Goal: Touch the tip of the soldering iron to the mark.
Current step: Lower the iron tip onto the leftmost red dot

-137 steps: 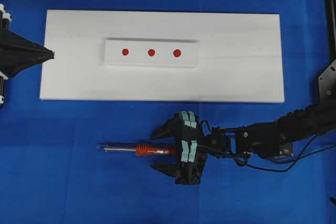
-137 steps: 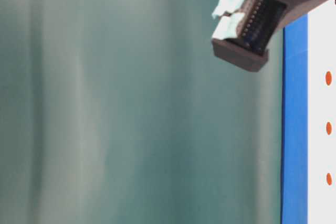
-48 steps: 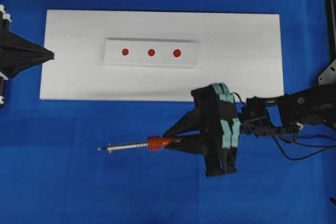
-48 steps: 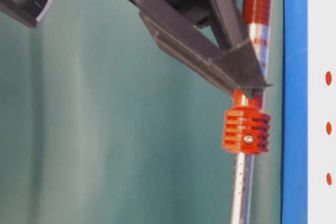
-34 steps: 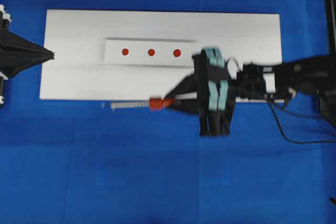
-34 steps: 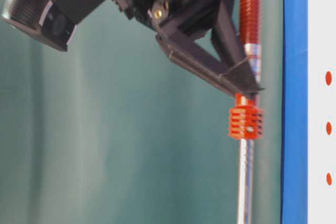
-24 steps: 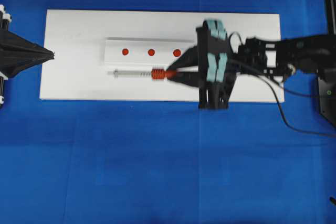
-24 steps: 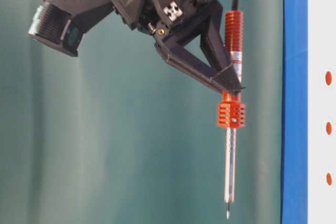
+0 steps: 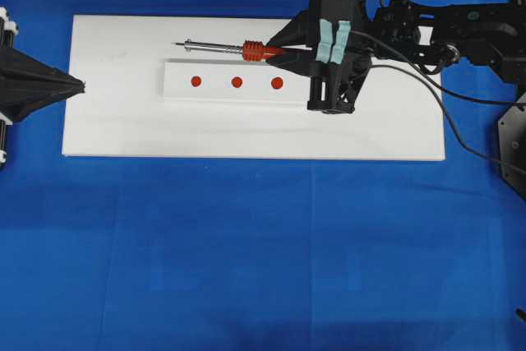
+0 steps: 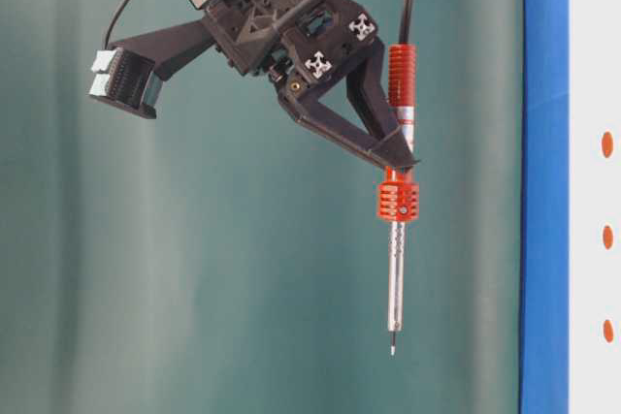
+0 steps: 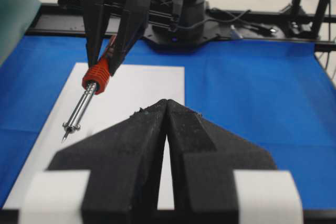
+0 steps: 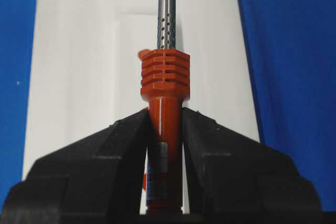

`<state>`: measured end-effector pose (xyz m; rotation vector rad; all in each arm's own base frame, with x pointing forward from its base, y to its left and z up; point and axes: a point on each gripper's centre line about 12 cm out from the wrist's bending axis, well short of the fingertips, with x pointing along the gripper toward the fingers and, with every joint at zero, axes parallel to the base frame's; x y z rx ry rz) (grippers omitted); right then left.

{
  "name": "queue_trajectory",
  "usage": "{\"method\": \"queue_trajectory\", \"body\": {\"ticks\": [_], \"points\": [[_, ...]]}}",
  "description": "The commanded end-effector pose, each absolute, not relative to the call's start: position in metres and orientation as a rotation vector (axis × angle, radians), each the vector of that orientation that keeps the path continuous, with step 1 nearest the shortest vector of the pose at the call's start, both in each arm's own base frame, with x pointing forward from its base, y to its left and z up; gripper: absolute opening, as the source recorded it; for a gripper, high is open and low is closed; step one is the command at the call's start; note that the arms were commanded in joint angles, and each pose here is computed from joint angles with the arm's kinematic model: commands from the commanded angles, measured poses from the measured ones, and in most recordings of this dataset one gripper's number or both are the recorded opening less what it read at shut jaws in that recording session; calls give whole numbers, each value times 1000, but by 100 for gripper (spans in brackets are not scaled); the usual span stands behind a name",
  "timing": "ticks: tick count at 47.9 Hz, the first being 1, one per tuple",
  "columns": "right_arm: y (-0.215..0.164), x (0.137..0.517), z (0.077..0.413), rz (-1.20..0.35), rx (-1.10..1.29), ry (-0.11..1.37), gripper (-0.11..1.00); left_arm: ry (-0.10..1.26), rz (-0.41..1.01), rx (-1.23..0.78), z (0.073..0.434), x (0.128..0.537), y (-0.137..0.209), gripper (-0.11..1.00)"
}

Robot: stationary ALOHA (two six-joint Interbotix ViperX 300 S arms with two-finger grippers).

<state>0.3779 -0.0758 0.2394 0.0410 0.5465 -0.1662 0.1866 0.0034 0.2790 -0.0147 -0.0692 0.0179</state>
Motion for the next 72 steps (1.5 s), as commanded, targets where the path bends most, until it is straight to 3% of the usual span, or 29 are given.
{"method": "queue_trajectory", "body": {"ticks": [1, 26, 72], "points": [[-78, 380, 255, -168, 37, 514, 6, -80, 19, -15, 283, 188, 4, 0], [-87, 368, 240, -135, 70, 733, 6, -80, 19, -15, 283, 188, 4, 0], [-87, 367, 239, -134, 65, 738, 6, -83, 18, -15, 283, 188, 3, 0]]}}
